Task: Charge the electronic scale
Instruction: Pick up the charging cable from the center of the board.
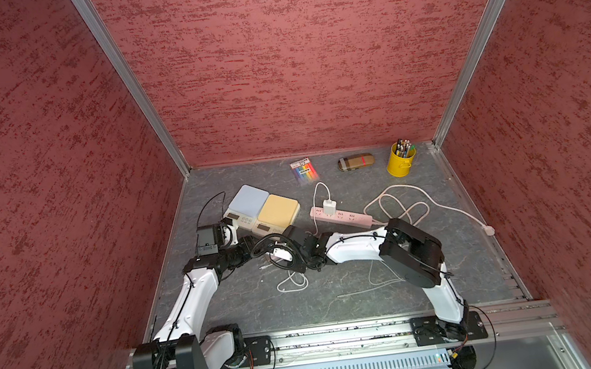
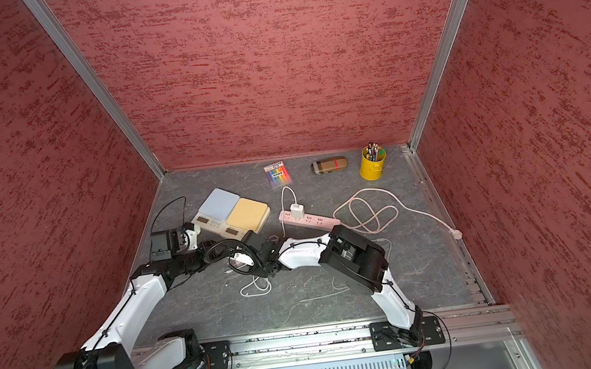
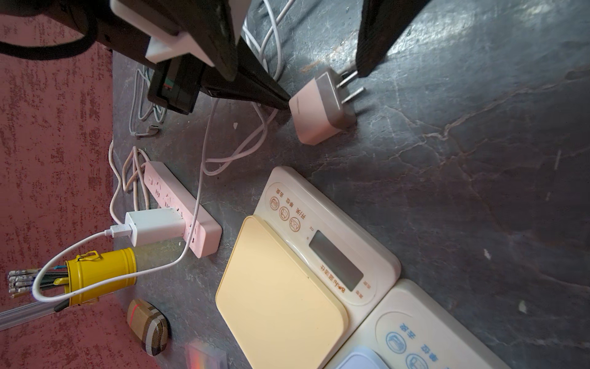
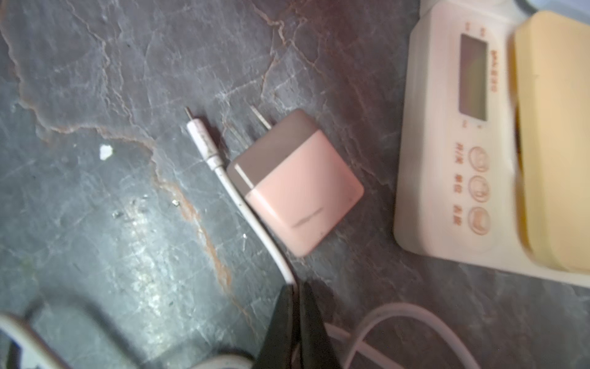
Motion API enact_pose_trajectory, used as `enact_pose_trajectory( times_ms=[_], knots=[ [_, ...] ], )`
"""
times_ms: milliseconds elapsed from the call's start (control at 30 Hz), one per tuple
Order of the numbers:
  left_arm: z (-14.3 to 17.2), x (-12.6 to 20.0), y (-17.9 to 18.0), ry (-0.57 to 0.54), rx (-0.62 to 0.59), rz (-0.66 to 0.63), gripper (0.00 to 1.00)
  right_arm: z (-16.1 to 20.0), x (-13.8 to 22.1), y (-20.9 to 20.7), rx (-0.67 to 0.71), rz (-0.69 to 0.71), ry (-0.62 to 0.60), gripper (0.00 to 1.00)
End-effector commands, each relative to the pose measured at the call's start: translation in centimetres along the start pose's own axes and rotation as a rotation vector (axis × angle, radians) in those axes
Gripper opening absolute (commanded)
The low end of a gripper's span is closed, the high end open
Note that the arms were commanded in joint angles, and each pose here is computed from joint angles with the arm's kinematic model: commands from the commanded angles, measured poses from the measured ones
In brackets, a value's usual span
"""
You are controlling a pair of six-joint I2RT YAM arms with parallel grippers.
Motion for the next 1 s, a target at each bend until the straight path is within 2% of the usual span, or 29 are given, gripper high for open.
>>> enact_pose_trajectory(
  times_ms=[0, 133, 267, 500, 800, 967],
  knots=[
    [-0.4, 0.3, -1.0, -0.018, -0.048, 0.048, 0.6, 3.6, 0.9, -0.3, 0.004, 0.037, 0.096, 0.0],
    [-0.6, 0.6, -1.8, -0.031, -0.08, 0.084, 0.6, 3.2, 3.1, -1.9, -0.051, 0.094, 0.027, 0.0],
    [-0.5, 1.2, -3.9, -0.044, -0.152, 0.173, 0.6, 2.4, 5.1, -3.1, -0.092, 0.149, -0.05, 0.0],
    [0.8, 1.1, -8.6, -0.06, -0.383, 0.325, 0.6, 1.9, 7.9, -5.0, -0.165, 0.203, -0.122, 0.0],
    [0.1, 1.9, -11.8, -0.101, -0.487, 0.475, 0.6, 1.9, 11.7, -6.6, -0.293, 0.176, -0.257, 0.0],
    [0.3, 1.9, -12.8, -0.124, -0.605, 0.579, 0.61, 1.4, 13.7, -7.9, -0.335, 0.149, -0.325, 0.0]
  ],
)
Point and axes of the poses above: each gripper's point midway between its finger pads, its own x axis back along the fingers, its own y axis along the line the jaws close on, z = x × y, the point moved 2 cm from there along x, back along the fingers, and after that the axes turned 7 degrees about x, right-handed, at the moved point
